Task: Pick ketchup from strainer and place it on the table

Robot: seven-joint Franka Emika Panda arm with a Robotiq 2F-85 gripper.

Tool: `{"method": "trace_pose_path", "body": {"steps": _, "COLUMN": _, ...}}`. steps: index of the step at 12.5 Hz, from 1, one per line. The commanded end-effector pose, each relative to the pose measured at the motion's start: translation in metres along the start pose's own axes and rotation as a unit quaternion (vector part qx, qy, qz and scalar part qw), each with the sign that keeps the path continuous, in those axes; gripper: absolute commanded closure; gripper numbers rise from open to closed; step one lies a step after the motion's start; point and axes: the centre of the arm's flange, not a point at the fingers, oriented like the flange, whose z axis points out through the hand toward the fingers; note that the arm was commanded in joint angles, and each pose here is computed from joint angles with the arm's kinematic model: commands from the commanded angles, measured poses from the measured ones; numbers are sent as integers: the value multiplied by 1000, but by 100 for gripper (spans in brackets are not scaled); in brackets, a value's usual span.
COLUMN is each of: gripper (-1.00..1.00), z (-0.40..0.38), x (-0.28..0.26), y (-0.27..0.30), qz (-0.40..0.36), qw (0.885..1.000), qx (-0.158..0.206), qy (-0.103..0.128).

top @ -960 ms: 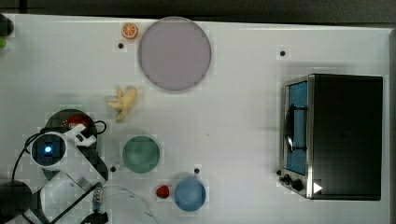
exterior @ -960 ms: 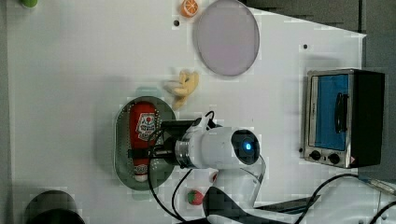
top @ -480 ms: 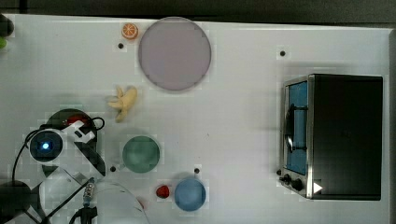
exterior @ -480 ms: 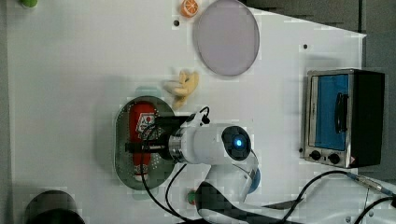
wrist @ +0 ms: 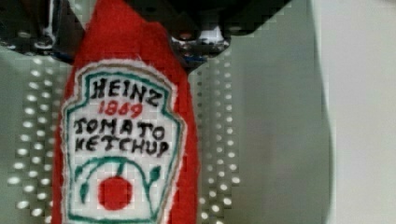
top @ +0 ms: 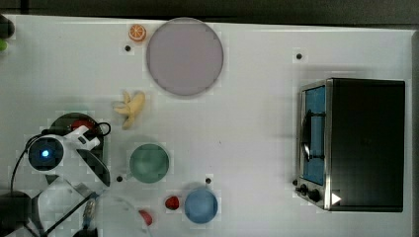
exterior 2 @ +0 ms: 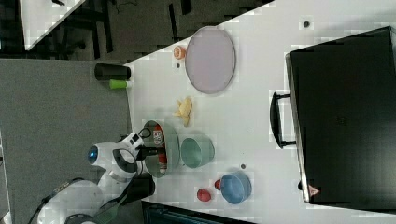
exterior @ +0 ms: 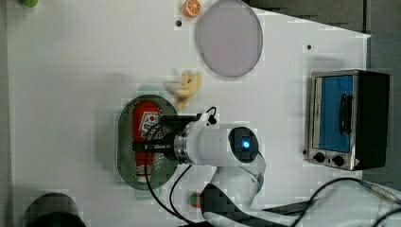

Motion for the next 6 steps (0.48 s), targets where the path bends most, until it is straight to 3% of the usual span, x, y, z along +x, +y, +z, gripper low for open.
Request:
{"method": "trace_pose_path", "body": {"steps": 1, "gripper": -12, "z": -96, "x": 12, "y": -32, "qz": 26, "qw": 997, "qx": 20, "qy": 63}}
{"method": "trace_pose_path", "body": {"steps": 6, "gripper": -12, "z": -211, "x": 30, "y": 11, "qz": 127, "qw": 989, "qx": -14, "qy": 76}}
